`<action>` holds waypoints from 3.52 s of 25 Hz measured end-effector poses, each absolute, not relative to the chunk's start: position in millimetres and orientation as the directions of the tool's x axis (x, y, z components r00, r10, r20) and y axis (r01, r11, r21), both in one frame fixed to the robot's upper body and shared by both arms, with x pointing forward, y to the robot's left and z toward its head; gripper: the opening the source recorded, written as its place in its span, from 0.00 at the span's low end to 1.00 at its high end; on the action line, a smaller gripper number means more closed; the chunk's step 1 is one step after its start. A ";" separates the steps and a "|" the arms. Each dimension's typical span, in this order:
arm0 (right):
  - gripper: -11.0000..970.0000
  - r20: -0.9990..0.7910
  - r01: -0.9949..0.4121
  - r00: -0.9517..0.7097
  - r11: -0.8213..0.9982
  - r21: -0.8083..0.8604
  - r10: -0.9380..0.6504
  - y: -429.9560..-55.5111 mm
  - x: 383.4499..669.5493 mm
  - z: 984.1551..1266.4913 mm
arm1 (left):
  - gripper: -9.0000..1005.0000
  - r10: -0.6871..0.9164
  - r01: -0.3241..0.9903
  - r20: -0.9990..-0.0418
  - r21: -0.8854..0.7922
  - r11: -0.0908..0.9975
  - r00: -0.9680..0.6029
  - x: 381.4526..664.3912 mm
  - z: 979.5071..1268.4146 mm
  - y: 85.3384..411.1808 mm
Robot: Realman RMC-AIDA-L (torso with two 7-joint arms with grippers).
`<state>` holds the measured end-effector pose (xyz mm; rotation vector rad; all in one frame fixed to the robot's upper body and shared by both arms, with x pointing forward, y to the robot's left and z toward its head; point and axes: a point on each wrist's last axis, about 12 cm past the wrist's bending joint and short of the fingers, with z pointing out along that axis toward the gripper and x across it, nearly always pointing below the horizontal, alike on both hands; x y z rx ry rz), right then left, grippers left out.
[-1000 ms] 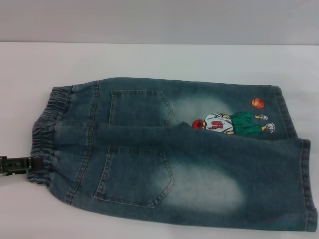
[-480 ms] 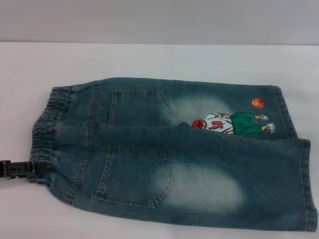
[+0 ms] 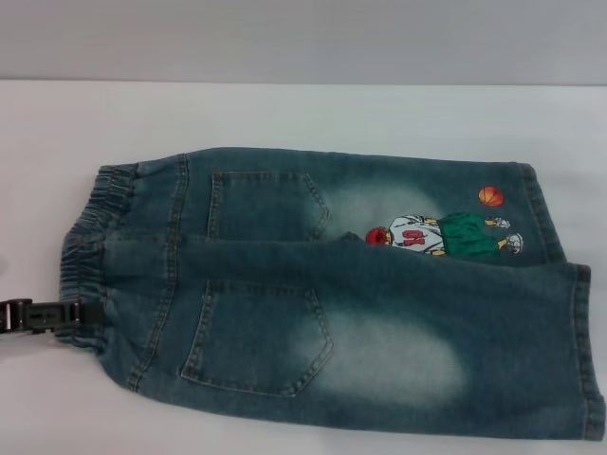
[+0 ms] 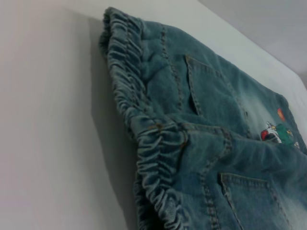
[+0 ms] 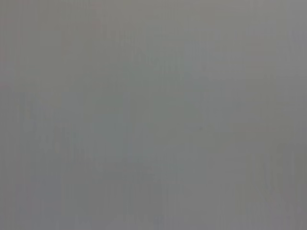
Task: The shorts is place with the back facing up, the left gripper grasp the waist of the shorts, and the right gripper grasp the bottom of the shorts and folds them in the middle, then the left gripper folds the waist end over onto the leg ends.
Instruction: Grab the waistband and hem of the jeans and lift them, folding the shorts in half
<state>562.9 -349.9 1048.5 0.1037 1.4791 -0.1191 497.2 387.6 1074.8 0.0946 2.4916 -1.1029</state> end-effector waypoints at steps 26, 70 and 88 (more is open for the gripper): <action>0.67 -0.995 0.151 0.101 0.989 0.004 -0.011 -351.7 564.6 1051.5 | 0.35 -0.045 0.275 -0.422 -0.663 0.697 -0.905 499.3 1081.0 385.8; 0.67 -0.882 -0.943 -0.332 0.141 0.301 -0.336 -322.5 568.0 1212.2 | 0.06 -0.113 0.276 -0.460 -0.692 0.667 -0.881 506.6 1086.1 381.5; 0.67 -0.567 -0.861 -0.467 0.202 0.467 -0.678 -346.4 538.9 1166.5 | 0.07 -0.114 0.279 -0.463 -0.693 0.665 -0.879 508.8 1087.1 380.4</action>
